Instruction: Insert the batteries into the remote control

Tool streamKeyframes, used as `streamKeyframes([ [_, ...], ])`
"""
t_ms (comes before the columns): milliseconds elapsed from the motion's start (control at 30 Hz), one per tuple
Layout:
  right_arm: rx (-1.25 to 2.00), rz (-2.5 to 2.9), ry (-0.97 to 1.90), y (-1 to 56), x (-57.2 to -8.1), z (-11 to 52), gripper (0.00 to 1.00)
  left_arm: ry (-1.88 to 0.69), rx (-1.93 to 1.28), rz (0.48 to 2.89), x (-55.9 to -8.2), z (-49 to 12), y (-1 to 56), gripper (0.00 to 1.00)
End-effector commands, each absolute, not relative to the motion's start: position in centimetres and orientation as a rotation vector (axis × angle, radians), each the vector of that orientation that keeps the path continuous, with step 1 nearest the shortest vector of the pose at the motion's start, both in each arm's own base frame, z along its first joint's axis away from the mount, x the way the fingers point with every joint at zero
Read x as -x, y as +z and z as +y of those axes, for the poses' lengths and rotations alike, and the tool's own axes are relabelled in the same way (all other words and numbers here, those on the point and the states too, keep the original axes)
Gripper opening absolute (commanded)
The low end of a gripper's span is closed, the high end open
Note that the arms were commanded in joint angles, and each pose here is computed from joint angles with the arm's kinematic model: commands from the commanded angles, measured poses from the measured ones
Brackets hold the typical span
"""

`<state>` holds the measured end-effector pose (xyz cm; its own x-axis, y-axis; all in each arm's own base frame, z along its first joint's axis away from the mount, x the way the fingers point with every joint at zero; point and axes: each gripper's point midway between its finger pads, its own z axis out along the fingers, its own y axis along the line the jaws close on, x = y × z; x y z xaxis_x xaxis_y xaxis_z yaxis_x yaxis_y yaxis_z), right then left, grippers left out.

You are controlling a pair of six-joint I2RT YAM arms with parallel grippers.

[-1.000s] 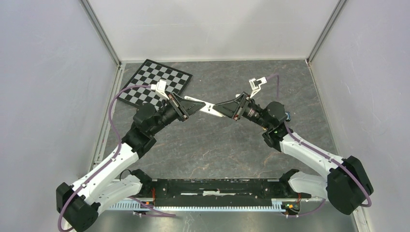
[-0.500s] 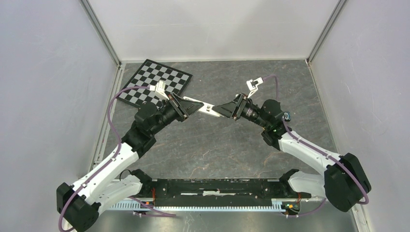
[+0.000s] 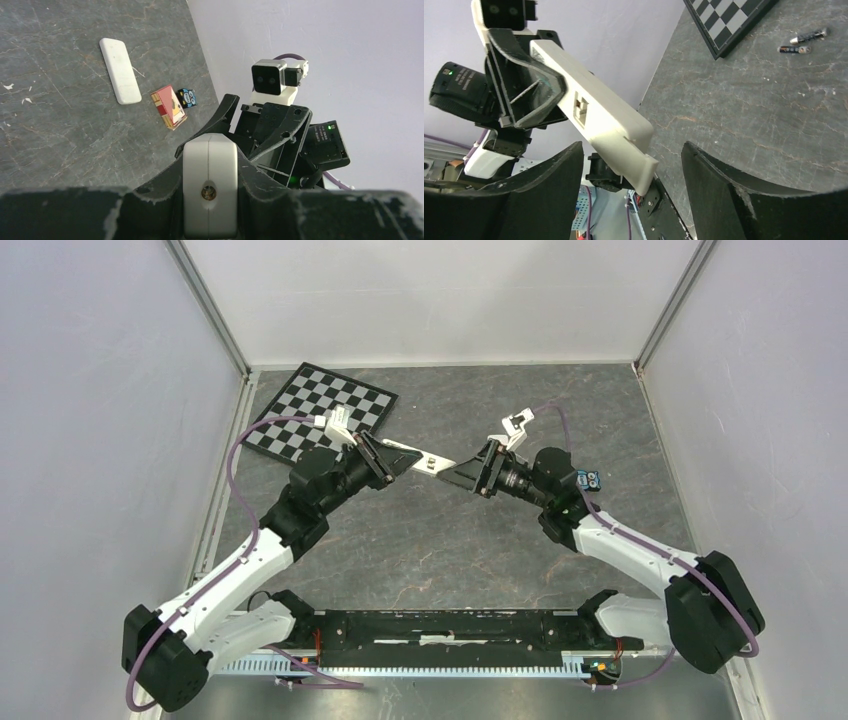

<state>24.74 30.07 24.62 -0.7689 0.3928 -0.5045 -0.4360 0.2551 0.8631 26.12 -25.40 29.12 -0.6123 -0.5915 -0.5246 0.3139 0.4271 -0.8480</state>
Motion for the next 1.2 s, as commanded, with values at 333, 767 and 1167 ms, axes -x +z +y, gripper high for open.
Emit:
streamKeyframes([
  [333, -0.046, 1.832, 1.511, 23.7, -26.4, 28.4, 0.68, -1.236, 0.19, 1.771, -26.9, -24.3, 29.8, 0.02],
  [767, -0.032, 1.757, 1.609, 25.1, -25.7, 28.7, 0.34, -1.223, 0.195, 1.788, -26.9, -24.1, 29.2, 0.02],
  [1167, -0.025, 1.79, 1.585, 23.8, -24.7, 28.0, 0.0, -1.006, 0.192, 1.833, -27.7, -21.6, 26.7, 0.02],
])
